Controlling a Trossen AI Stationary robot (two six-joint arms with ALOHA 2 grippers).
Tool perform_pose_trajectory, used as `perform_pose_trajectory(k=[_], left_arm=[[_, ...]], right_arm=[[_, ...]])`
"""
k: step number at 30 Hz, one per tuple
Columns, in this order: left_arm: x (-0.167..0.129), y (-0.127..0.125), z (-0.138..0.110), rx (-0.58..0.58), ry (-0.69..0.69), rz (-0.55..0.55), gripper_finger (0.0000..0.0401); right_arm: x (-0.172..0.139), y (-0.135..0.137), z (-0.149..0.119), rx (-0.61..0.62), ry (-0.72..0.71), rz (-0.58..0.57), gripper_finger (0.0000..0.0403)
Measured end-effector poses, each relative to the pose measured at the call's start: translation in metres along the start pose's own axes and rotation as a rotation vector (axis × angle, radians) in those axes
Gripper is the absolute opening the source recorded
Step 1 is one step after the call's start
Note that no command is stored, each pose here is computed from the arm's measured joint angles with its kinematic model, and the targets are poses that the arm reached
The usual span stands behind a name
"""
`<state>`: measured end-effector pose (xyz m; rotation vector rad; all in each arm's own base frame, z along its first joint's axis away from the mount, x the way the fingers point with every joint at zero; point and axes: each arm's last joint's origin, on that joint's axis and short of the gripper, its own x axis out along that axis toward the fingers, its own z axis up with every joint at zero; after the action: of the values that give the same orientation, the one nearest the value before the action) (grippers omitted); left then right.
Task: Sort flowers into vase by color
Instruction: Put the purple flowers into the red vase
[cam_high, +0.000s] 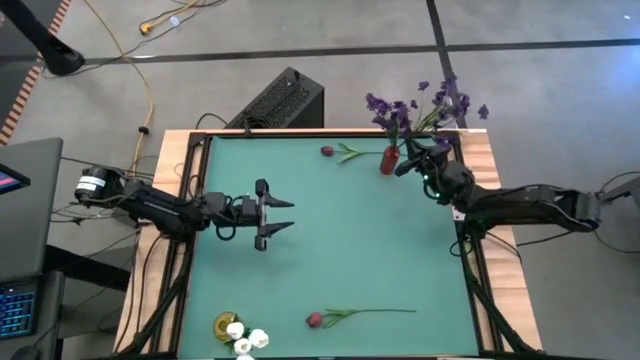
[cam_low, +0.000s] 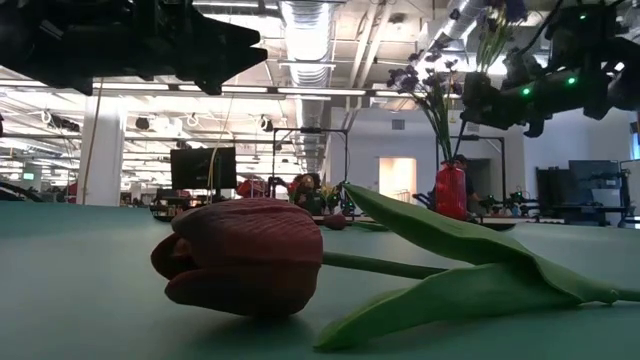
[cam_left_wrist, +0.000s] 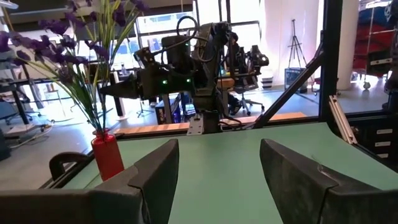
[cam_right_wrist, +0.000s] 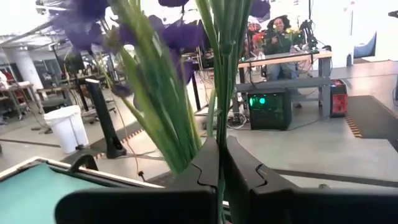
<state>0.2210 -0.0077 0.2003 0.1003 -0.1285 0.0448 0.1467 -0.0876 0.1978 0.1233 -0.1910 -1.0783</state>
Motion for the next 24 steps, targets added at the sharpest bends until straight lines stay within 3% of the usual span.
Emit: perform_pose_trajectory(k=[24], left_arm=[[0.0,0.0,0.0,0.003,0.001,0.001,0.0215]], right_arm=[[0.014,0.006,-0.04,-0.101,0.148,-0.016,0.0034]])
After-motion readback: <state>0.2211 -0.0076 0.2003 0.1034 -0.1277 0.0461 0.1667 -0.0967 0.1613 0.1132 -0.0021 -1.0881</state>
